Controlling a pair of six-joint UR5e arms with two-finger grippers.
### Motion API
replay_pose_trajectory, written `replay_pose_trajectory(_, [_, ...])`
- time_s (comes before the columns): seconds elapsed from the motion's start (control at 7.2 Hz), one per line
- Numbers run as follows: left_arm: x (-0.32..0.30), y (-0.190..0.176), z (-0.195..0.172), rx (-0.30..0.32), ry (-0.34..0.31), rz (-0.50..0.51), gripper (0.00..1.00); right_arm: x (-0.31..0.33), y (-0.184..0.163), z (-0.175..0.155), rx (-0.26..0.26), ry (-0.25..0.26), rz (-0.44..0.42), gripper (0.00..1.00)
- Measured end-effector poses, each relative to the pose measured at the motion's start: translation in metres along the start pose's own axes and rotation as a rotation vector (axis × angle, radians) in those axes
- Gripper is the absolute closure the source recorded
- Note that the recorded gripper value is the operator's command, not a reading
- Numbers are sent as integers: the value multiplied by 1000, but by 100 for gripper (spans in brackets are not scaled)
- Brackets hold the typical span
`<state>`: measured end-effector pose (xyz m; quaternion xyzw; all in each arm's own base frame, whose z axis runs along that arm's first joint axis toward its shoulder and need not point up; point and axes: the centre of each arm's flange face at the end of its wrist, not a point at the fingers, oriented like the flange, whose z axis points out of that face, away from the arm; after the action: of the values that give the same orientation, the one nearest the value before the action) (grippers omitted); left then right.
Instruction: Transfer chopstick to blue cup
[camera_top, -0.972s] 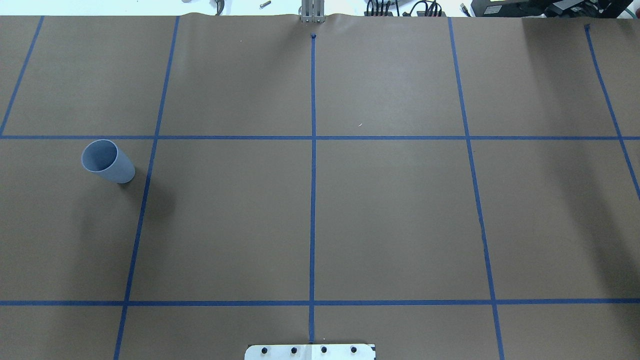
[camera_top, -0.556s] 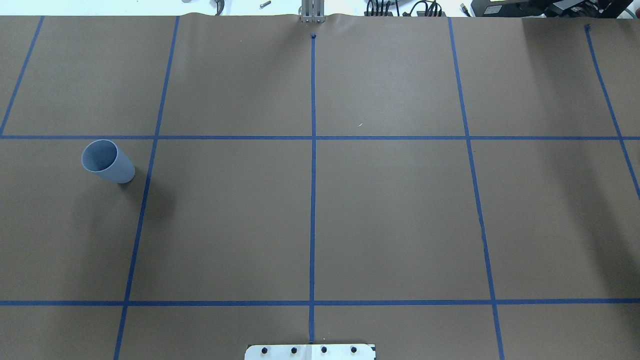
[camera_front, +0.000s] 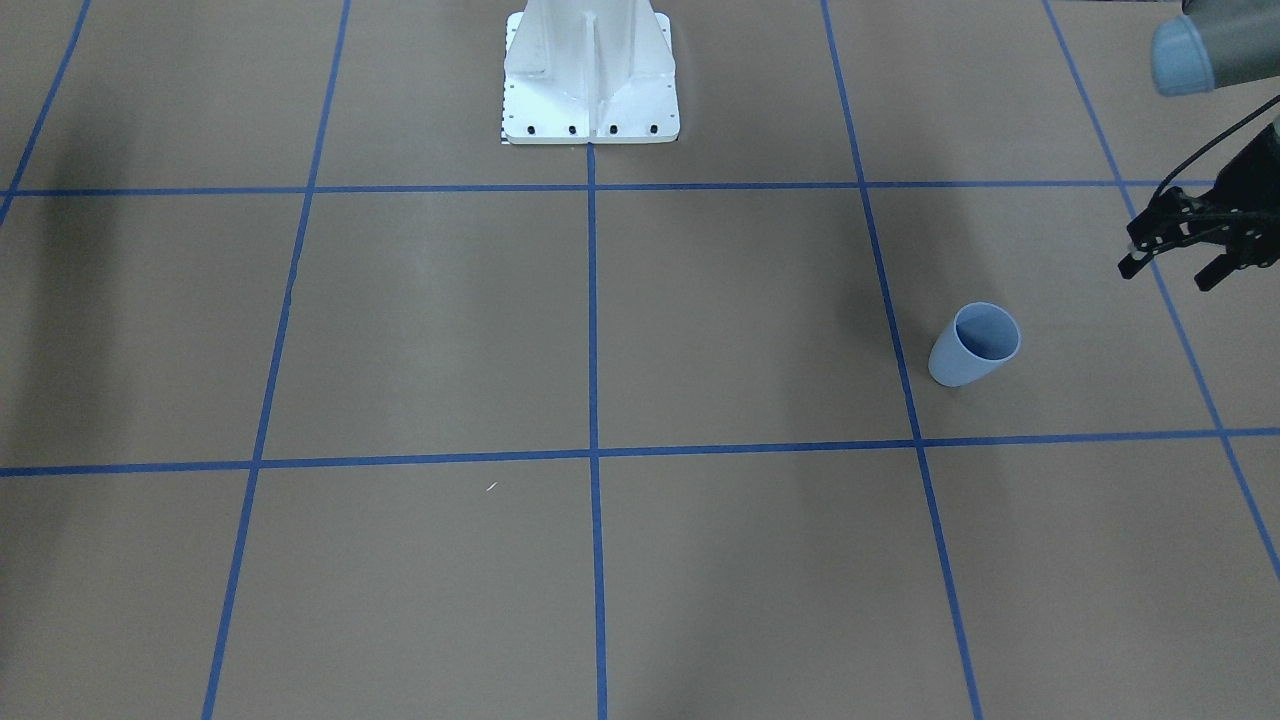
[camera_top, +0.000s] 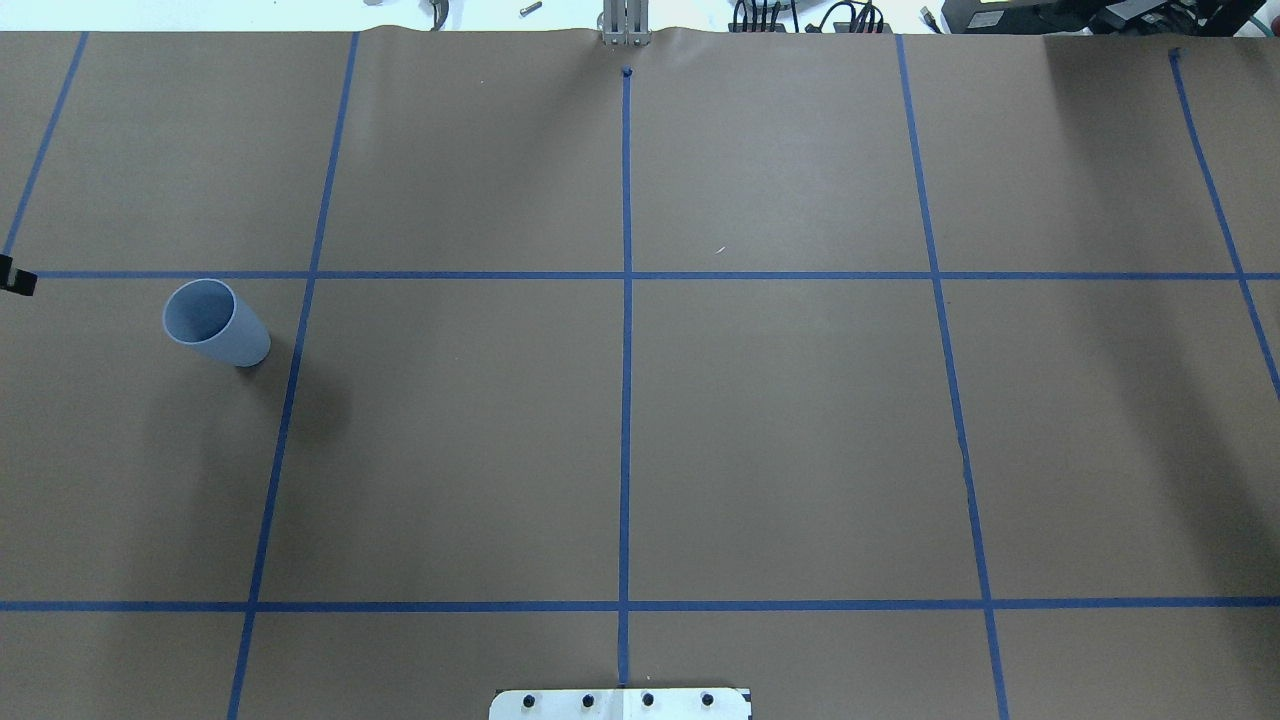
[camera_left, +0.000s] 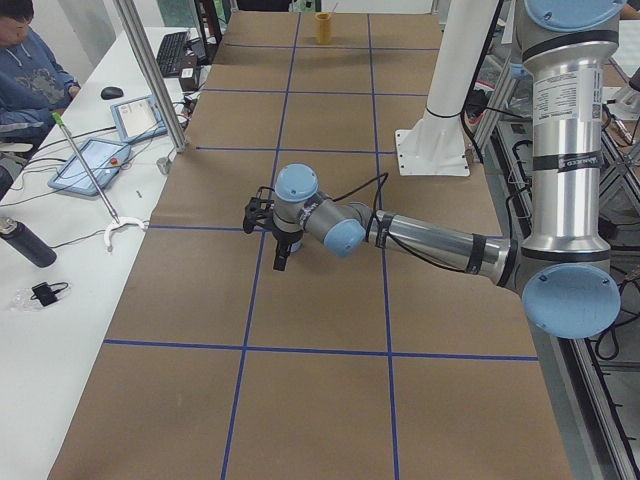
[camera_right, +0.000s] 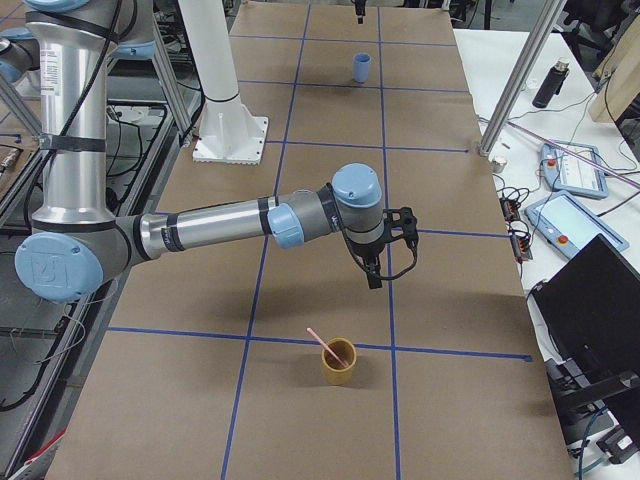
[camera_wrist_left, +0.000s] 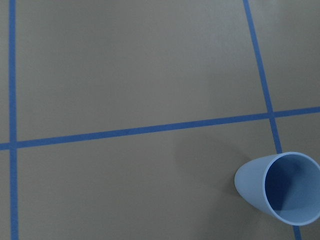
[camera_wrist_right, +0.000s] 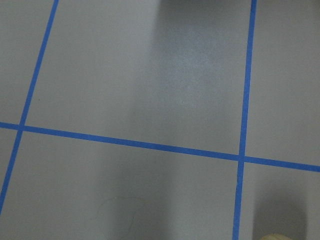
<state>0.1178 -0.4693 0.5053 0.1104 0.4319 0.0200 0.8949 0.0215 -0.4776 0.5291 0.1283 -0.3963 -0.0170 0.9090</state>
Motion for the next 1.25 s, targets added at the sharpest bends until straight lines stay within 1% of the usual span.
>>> replay_pose_trajectory(0.14, [16,-4,19,-20,-3,-17,2,-1,-1,0,1,-1,-2,0])
replay_pose_trajectory(0.42, [49,-28,51,-46,12,-79,2,-4,-2,-2,5,-3,-7,0])
replay_pose_trajectory(0.83, [63,-45,73,-64,10,-112,2,-6,-3,-3,21,-10,-16,0])
replay_pose_trajectory(1.11, [72,-47,91,-80,-1,-128,3,-7,-3,-4,30,-15,-14,0])
replay_pose_trajectory(1.25, [78,-44,98,-91,-2,-124,15,-7,-3,-3,30,-16,-14,0])
